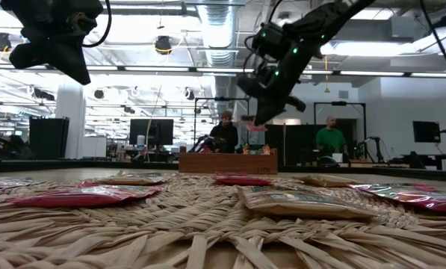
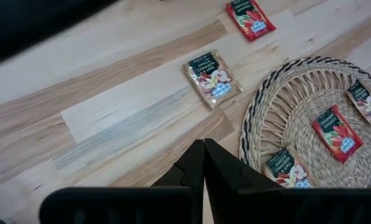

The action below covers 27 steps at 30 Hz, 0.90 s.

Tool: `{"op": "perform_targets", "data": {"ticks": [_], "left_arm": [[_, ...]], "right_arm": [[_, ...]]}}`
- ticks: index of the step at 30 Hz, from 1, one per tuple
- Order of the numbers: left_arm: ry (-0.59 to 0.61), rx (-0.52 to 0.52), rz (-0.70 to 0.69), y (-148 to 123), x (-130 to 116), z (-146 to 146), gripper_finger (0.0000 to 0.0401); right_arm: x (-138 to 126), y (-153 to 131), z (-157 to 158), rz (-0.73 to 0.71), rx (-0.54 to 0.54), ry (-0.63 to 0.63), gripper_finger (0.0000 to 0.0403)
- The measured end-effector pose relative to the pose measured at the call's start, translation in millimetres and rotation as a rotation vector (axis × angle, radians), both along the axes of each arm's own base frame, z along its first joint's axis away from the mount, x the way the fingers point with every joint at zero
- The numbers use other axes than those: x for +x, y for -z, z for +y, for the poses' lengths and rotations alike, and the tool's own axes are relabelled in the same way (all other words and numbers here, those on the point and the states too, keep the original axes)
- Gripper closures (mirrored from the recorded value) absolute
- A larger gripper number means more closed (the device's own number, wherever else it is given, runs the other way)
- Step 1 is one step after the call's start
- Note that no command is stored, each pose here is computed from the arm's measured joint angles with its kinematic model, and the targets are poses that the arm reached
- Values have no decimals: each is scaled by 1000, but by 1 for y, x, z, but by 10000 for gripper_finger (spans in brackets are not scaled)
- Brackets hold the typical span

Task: Pick & Place Tea
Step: Put the orange tea bag into the right section of the wooden organizer

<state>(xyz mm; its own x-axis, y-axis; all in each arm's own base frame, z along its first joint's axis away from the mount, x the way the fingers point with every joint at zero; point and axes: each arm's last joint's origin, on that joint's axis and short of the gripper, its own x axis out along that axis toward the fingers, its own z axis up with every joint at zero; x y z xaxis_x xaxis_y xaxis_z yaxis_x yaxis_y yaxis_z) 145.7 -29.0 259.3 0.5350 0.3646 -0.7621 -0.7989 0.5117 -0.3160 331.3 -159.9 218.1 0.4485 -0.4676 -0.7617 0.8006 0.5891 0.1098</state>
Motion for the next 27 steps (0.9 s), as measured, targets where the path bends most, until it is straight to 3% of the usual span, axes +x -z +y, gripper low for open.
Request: {"op": "perform_targets", "data": {"ticks": [9, 18, 27], "left_arm": [[20, 14, 10, 0, 0, 0, 401], [22, 15, 11, 0, 0, 0, 401], [27, 18, 13, 0, 0, 0, 401]], "right_arm": [[9, 36, -11, 1, 79, 144, 399], [6, 31, -17, 3, -22, 243, 400], [8, 32, -19, -22, -53, 309, 398]]}}
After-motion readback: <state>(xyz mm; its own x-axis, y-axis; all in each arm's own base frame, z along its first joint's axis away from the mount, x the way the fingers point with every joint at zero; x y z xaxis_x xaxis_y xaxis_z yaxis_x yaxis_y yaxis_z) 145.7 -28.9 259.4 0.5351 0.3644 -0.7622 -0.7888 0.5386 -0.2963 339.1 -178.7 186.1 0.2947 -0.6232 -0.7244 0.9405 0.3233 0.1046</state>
